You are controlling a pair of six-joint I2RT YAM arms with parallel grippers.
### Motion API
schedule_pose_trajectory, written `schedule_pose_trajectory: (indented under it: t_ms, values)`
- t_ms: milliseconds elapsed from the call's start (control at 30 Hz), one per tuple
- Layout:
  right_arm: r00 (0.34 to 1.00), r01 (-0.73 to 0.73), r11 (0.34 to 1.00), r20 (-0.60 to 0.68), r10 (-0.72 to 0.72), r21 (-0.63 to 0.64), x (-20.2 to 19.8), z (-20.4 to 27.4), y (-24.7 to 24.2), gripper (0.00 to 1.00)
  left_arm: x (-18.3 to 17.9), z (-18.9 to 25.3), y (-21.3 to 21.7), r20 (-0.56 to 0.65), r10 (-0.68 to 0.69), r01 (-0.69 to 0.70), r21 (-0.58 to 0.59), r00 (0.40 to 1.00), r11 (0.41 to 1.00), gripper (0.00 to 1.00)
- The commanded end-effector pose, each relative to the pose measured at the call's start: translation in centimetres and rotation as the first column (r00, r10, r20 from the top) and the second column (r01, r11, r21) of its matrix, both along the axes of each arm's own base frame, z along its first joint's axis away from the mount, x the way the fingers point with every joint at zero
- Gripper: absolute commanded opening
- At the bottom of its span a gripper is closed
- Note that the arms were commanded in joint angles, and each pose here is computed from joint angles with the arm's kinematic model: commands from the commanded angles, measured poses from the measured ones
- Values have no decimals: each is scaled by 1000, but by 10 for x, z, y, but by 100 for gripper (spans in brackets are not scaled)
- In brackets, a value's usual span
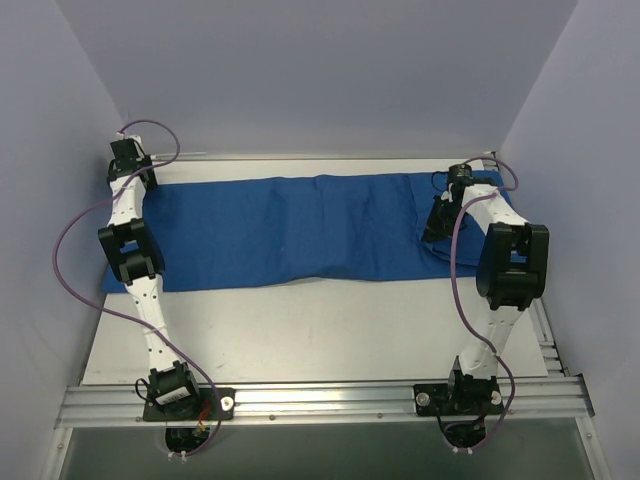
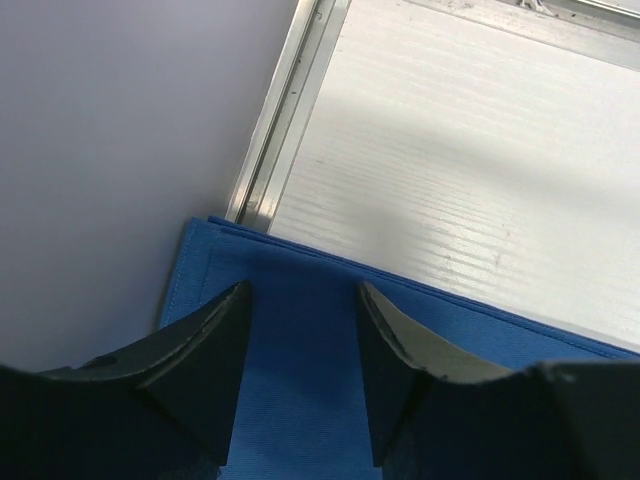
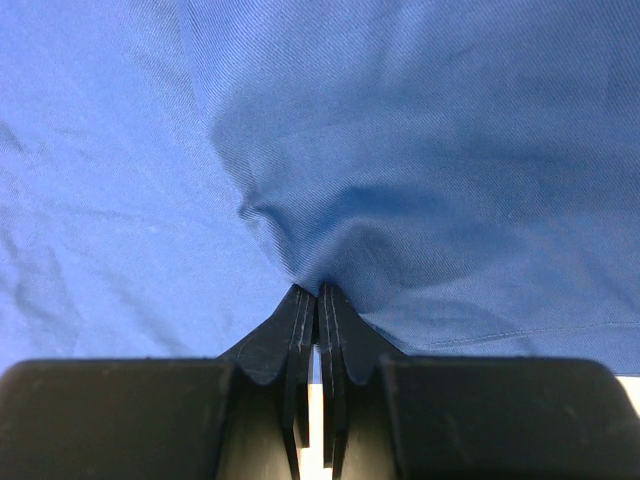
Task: Open and lay out the surgical kit
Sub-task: Open the surgical kit at the center of the board.
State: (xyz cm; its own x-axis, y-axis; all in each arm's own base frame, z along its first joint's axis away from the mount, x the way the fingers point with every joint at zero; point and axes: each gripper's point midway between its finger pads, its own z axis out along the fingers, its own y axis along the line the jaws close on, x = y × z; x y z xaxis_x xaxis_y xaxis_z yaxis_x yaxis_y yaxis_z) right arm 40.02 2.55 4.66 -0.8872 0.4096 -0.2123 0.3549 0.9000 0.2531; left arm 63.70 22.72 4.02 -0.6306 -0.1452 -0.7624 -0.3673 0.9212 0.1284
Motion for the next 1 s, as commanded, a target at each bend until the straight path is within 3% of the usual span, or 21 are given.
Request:
schedule_pose_trajectory:
  t_ms: [0, 133, 233, 400, 800, 967]
  values:
    - [1000, -4, 1000, -18, 4, 9, -1, 2, -1, 0, 8, 16, 0, 32, -32, 32, 9, 999, 999, 54]
    - [1000, 1, 1000, -20, -1, 7, -2, 2, -5, 0, 3, 21, 6, 32, 15, -16, 26, 999, 1000, 55]
    - [1000, 10, 1000, -19, -10, 13, -2, 2, -7, 0, -4, 29, 21, 17, 69, -71, 106, 997, 992, 79]
    - [1000, 16, 1000, -12, -16, 19, 0, 1, -6, 0, -4, 13, 4, -56, -142, 148, 111, 988, 983, 86]
    - [1000, 22, 1000, -16, -22, 20, -4, -1, -7, 0, -4, 3, -9, -72, -243, 247, 63, 967, 967, 82]
    - [1000, 21, 1000, -17, -21, 18, -4, 0, -8, 0, -9, -5, -28, -73, -327, 326, -30, 942, 945, 81]
